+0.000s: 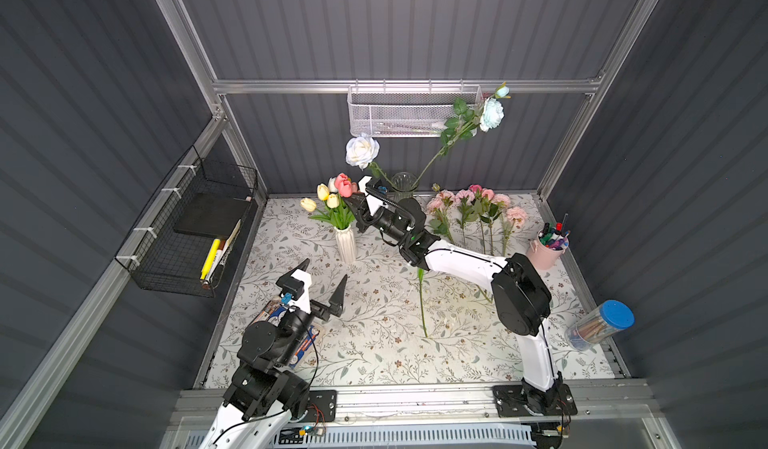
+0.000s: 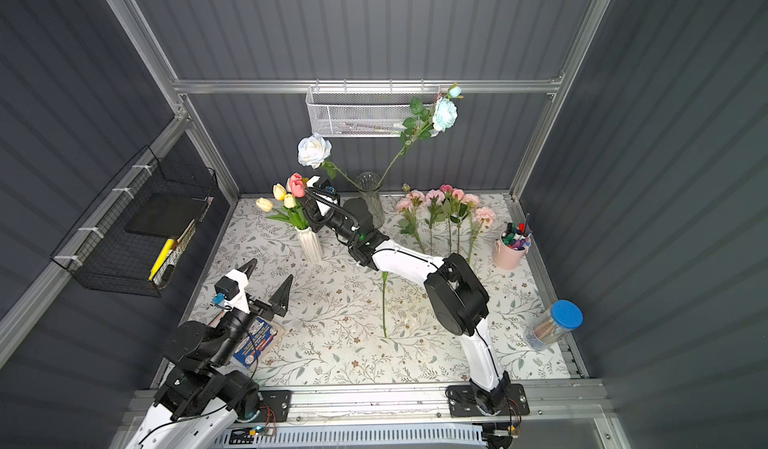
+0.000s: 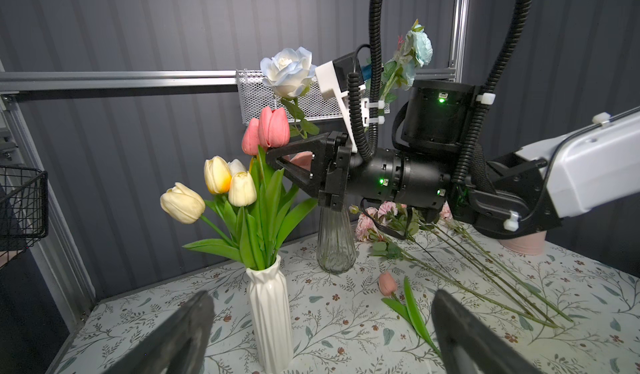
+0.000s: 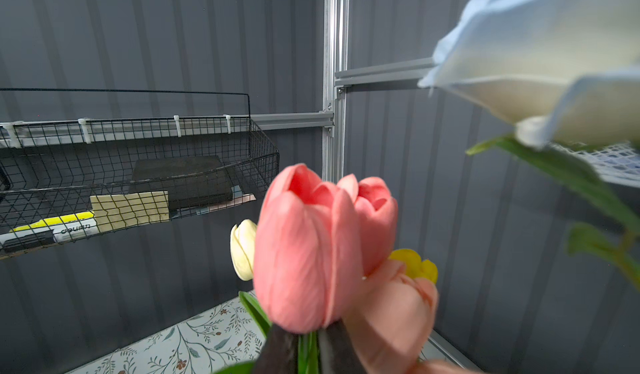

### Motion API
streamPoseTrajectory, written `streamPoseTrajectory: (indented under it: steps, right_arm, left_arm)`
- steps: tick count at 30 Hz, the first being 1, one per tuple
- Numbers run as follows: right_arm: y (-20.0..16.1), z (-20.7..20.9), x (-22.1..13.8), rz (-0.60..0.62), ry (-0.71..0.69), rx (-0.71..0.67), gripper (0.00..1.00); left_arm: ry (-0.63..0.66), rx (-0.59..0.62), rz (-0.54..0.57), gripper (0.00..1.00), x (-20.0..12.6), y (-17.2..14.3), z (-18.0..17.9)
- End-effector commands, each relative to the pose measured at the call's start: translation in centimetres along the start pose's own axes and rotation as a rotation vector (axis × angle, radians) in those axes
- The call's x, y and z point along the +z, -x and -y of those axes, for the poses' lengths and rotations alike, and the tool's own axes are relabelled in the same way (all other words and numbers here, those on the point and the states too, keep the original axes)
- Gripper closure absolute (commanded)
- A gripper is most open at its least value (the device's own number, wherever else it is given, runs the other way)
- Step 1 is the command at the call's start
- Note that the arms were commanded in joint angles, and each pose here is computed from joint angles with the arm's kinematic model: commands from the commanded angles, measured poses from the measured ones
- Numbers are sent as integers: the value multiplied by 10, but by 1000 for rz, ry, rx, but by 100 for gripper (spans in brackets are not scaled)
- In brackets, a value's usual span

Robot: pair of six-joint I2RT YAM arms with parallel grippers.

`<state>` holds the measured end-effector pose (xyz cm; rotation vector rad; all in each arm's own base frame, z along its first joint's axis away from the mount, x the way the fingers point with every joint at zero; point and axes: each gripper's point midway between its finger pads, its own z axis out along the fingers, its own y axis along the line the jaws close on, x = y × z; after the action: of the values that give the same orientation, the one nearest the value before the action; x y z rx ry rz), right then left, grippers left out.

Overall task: Pick out pink flowers from the vase
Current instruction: Pick up the flower from the vase.

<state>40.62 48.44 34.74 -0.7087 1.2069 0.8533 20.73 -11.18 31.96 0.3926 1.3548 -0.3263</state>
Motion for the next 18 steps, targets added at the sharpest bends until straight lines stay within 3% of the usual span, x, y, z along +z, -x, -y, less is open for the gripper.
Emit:
streamPoseTrajectory:
  steps: [1,18]
  right_arm:
    - [44,-8,-6,81,16,-43,87]
    - [145,-16,-23,113,12,-130,97]
  left_arm:
    - [3,11,3,1,-2,0,-1]
    - [-46,16,-27,1,2,-1,8]
